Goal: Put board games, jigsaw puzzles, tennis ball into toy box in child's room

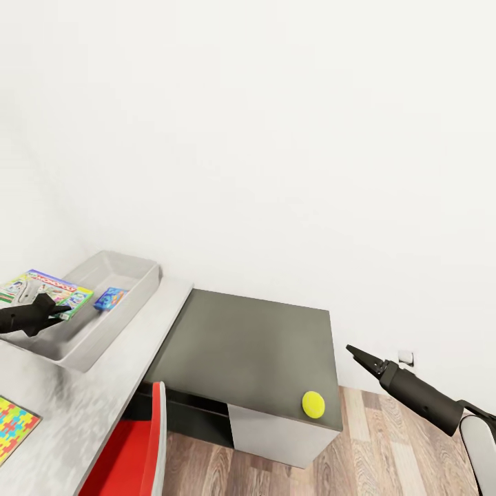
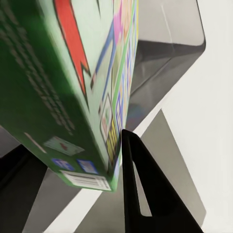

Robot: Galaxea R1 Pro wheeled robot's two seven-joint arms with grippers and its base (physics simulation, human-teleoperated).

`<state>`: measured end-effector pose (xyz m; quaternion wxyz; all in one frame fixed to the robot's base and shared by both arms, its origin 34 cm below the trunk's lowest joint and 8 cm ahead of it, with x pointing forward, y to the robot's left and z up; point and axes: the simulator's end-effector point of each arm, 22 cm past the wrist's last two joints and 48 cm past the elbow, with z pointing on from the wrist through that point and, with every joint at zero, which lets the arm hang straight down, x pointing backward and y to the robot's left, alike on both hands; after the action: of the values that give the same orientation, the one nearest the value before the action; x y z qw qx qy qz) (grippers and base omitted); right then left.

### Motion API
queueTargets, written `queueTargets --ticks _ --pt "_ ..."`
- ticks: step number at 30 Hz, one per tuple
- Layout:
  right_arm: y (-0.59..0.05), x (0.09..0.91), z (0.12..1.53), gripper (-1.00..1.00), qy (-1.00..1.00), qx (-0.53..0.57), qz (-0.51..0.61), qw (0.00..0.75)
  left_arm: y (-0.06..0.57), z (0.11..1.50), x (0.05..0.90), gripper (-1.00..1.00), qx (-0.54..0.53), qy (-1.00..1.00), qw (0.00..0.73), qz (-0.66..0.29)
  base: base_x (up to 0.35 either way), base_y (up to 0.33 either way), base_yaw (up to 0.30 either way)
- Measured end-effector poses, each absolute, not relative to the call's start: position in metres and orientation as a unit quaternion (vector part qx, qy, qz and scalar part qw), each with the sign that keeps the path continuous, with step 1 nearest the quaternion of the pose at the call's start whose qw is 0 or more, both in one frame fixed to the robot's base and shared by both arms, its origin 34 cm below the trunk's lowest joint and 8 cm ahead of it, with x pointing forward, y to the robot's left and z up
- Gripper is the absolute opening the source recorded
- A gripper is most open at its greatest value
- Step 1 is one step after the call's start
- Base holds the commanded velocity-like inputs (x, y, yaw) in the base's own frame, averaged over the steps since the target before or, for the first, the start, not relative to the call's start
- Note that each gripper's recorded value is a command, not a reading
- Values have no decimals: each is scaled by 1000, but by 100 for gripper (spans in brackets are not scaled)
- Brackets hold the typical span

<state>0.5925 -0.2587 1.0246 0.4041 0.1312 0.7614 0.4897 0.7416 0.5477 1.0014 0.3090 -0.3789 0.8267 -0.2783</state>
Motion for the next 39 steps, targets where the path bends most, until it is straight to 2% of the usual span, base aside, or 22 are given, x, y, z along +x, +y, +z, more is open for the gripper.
queueTargets --ticks 27,39 --pt "-259 593 1014 100 766 136 488 396 545 989 741 -100 -381 830 296 -281 0 0 0" --pt "-259 593 1012 100 767 137 488 394 538 1017 763 -100 -370 815 318 -312 0 0 0"
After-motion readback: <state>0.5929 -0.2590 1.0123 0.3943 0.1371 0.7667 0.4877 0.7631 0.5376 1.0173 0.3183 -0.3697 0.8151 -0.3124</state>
